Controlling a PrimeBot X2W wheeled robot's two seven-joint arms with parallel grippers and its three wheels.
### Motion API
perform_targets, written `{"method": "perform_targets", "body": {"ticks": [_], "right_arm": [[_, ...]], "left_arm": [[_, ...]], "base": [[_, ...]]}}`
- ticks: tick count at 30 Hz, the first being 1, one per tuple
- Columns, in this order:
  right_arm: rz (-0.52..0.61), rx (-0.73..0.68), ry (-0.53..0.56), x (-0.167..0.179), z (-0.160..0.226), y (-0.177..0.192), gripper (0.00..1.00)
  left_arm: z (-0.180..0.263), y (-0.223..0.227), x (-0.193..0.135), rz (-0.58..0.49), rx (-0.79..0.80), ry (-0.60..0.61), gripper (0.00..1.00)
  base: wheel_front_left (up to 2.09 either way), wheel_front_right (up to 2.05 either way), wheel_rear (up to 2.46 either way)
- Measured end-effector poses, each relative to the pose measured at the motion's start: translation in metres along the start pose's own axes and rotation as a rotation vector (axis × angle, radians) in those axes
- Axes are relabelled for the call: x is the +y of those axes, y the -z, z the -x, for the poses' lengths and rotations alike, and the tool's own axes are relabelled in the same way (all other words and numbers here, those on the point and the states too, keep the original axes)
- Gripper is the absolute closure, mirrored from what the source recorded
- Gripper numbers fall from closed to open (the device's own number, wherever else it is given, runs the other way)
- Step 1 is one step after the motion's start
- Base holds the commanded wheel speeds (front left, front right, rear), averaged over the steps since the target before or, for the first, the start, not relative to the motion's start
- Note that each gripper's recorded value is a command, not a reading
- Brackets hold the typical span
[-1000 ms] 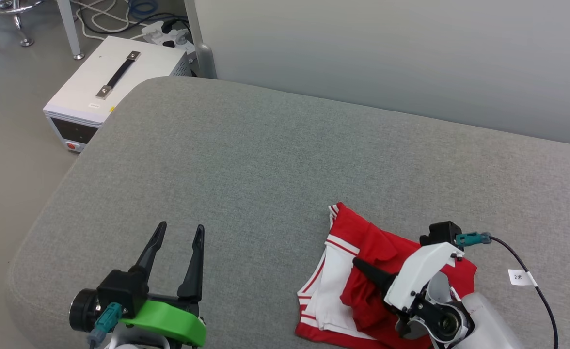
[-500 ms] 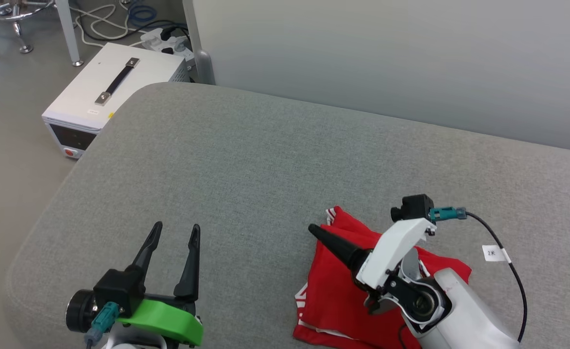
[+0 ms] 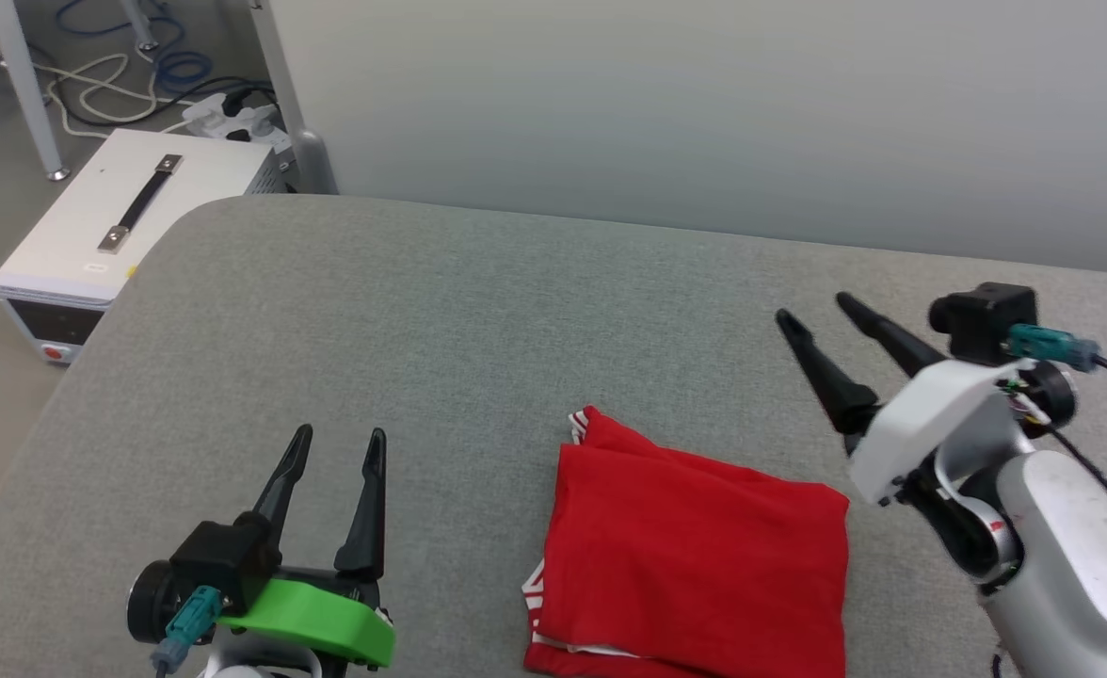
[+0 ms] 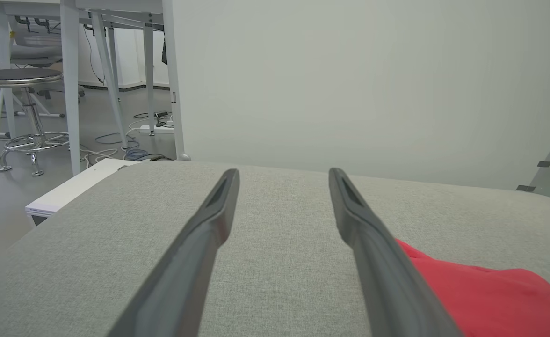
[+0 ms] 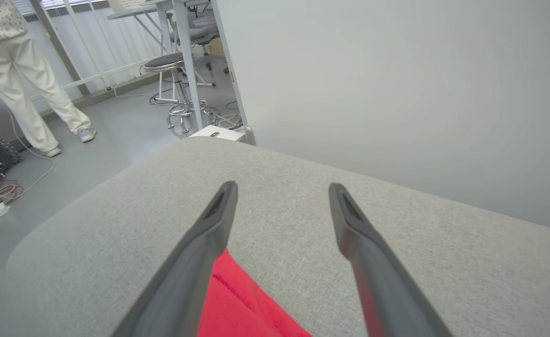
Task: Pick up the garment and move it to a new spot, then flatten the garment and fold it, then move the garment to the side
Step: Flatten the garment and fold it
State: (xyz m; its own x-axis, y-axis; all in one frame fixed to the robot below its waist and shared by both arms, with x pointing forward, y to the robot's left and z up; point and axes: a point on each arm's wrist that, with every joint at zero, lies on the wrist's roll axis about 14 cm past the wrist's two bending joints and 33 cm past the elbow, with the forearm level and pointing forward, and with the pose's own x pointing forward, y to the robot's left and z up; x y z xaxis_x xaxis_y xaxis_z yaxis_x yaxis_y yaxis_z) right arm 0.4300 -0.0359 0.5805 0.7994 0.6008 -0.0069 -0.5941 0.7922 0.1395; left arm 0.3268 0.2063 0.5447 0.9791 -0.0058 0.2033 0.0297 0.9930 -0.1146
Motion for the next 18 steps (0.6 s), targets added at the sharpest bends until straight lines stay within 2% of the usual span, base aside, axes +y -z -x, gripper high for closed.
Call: {"method": "perform_targets", "body": {"ticks": [2,7,11,18], "right_arm": [[0.069,-0.056,0.056,-0.02,0.016,-0.012,0.0],[0.13,-0.151,0.196,-0.058,0.06,-0.022,0.0],[0.134,-0.231,0.313,-0.079,0.095,-0.026,0.0],[0.079,-0.323,0.461,-0.087,0.141,-0.011,0.0]], "left_arm": [[-0.004,0.001,-0.006,0.01,0.0,0.019,0.0],[-0.014,0.005,-0.022,0.028,0.006,0.066,0.0],[-0.021,0.009,-0.033,0.035,0.017,0.102,0.0],[-0.027,0.015,-0.046,0.053,0.029,0.138,0.0]], "base": [[0.0,0.0,0.0],[0.0,0.0,0.0],[0.0,0.0,0.0],[0.0,0.0,0.0]]}}
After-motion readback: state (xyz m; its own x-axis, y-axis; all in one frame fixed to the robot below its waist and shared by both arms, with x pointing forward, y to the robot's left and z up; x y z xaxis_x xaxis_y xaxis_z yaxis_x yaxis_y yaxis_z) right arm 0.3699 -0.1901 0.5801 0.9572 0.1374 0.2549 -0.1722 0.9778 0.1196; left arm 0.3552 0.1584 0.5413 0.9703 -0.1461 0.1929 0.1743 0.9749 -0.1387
